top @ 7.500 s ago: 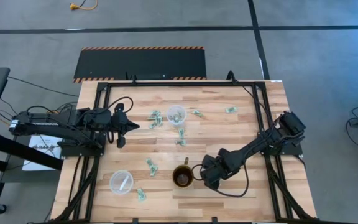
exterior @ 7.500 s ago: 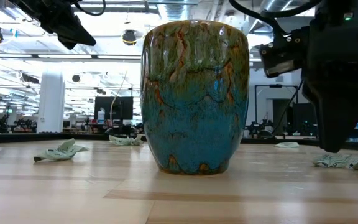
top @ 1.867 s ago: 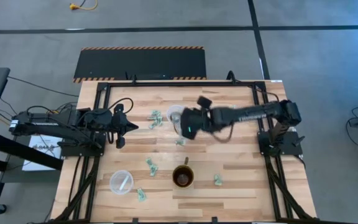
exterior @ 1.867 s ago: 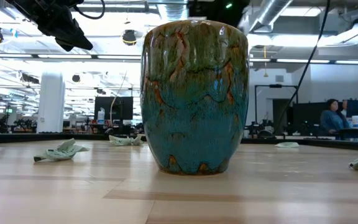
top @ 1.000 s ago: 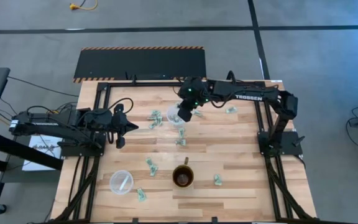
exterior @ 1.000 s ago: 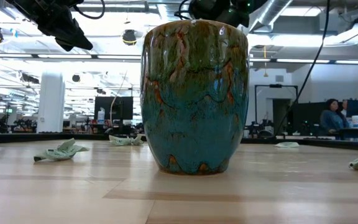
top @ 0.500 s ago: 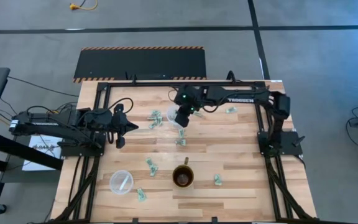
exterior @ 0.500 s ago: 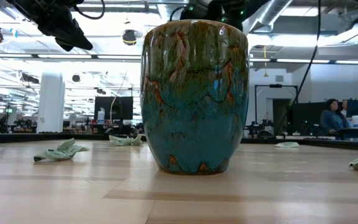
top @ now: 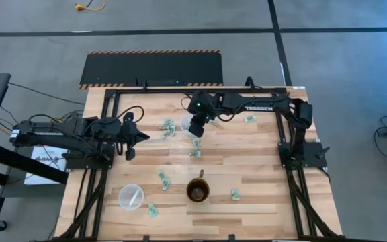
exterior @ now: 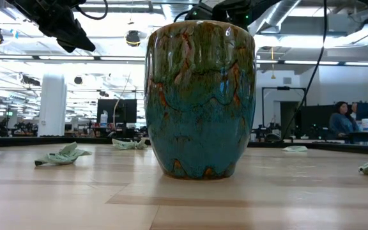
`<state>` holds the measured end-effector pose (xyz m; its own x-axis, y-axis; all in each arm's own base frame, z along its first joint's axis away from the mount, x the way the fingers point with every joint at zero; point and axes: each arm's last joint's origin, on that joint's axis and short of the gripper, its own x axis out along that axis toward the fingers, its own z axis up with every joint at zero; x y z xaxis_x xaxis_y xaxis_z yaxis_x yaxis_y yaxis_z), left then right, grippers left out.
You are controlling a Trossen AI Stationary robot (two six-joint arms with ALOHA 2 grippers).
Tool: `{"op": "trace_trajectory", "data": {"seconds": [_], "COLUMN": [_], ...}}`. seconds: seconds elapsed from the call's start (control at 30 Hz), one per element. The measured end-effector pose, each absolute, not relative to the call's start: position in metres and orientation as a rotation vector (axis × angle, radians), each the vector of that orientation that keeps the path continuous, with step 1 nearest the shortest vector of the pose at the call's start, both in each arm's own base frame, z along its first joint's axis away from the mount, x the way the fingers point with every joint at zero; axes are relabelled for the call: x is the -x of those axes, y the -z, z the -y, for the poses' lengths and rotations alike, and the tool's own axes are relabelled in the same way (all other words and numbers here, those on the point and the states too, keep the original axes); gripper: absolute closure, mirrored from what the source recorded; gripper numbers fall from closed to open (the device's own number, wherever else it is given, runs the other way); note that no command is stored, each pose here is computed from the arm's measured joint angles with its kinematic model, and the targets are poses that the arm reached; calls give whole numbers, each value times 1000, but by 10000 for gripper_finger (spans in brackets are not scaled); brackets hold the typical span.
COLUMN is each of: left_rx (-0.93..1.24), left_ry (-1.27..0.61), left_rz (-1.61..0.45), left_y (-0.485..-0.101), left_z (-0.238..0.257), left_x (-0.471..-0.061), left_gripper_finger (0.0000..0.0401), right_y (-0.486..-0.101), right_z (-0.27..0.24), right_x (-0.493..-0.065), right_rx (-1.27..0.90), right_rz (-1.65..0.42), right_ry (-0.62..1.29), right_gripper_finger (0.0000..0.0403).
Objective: Pick and place items into bin
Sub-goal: Put the stevia packet into the top transparent bin
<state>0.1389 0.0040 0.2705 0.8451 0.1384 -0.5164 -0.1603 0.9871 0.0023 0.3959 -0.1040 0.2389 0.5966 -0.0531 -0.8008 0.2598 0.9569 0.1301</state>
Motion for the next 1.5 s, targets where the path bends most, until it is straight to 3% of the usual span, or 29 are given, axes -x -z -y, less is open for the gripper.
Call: {"op": "trace_trajectory", "data": {"seconds": [0.2,0.37,0.5,0.7,1.2,1.5], "left_rx": [42,42,42,42,41,41], "left_ry": [-158,-158,-157,-158,-157,-157], "left_rz": [-541,-541,-541,-541,-542,-550], "left_y": [-271,-271,-271,-271,-271,-270], "left_z": [-4,-4,-4,-4,-4,-4], "left_x": [-139,-139,-139,-139,-139,-138], "left_gripper_finger": [401,401,401,401,401,401], "right_y": [-239,-241,-238,-233,-253,-244], "right_z": [104,96,66,2,-127,-154], "right_x": [-396,-387,-377,-366,-296,-228], "right_rx": [-243,-279,-286,-132,23,-182], "right_rz": [-915,-999,-1159,-1320,-1319,-1206], "right_ry": [183,189,188,276,606,709], "right_gripper_finger": [309,301,302,302,302,302]}}
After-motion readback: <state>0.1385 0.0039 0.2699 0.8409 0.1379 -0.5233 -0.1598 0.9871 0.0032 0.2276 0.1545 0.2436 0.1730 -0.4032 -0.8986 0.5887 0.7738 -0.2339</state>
